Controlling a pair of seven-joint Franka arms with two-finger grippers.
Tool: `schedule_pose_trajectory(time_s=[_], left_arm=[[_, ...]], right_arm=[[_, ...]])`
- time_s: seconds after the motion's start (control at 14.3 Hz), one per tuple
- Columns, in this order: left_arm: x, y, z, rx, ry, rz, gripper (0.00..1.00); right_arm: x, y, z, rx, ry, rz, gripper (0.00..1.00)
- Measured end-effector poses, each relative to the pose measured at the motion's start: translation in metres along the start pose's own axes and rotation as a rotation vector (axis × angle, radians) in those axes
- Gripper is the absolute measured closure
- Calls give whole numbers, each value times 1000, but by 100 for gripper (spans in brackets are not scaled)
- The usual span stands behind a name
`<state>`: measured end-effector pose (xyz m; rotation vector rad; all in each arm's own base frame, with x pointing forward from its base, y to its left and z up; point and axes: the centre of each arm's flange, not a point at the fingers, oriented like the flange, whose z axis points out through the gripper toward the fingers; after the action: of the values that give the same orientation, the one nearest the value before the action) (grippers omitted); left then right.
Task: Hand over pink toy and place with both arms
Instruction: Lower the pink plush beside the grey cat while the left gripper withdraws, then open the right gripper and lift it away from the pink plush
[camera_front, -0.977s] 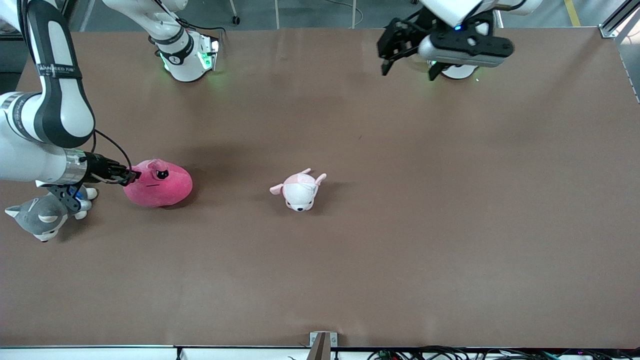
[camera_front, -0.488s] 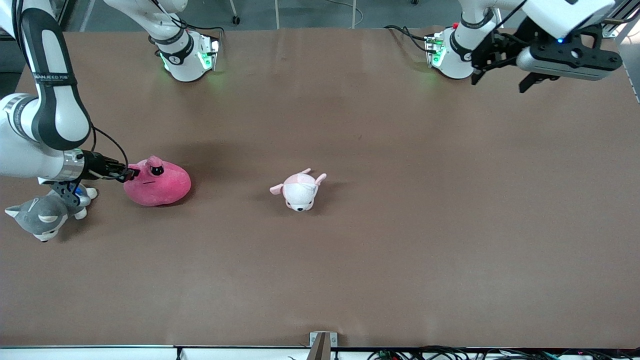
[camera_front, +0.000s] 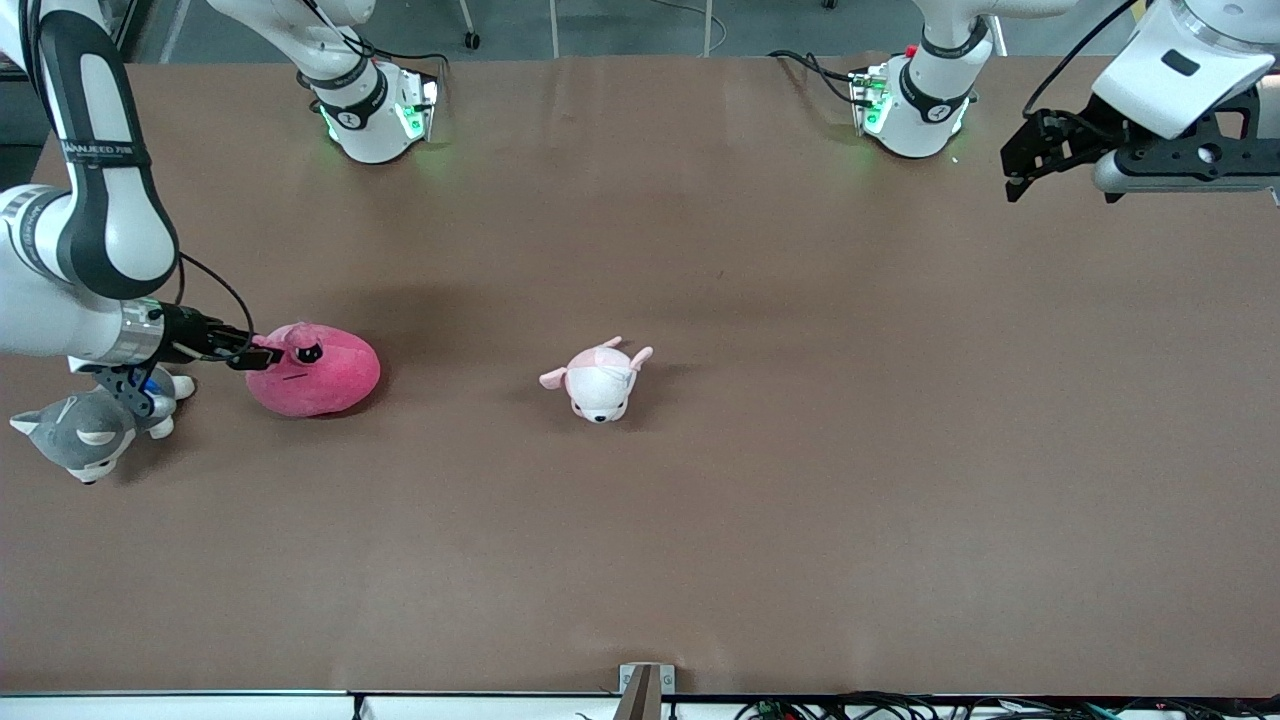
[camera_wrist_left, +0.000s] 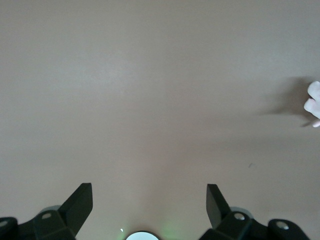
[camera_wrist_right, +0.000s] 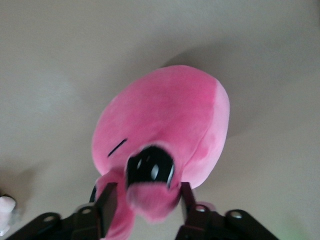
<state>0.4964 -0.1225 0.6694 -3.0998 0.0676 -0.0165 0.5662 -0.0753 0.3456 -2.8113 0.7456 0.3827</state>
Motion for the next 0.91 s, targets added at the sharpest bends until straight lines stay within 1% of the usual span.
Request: schedule_pose_trajectory(time_s=[0.14, 0.21, 0.28, 0.35, 0.49, 0.63, 0.77, 0.91], left_arm=[[8, -21, 4, -1, 6, -41, 0], [12, -31, 6, -2, 7, -56, 0], [15, -40, 8, -2, 9, -63, 0], [19, -47, 11, -3, 11, -67, 0], [26, -62, 16, -8, 15, -63, 0], [32, -77, 21, -42, 13, -89, 0], [39, -93, 24, -80, 14, -118, 0], [45, -99, 22, -88, 21, -128, 0]], right_arm=[[1, -11, -21, -12, 37, -45, 15], [1, -17, -32, -38, 61, -76, 3], [0, -25, -42, -69, 85, -110, 0], [-1, -33, -52, -94, 107, -157, 0], [-2, -44, -76, -115, 144, -282, 0], [-2, -46, -108, -134, 165, -390, 0], [-7, -47, -144, -172, 181, -434, 0], [-20, -51, -179, -197, 182, -451, 0]])
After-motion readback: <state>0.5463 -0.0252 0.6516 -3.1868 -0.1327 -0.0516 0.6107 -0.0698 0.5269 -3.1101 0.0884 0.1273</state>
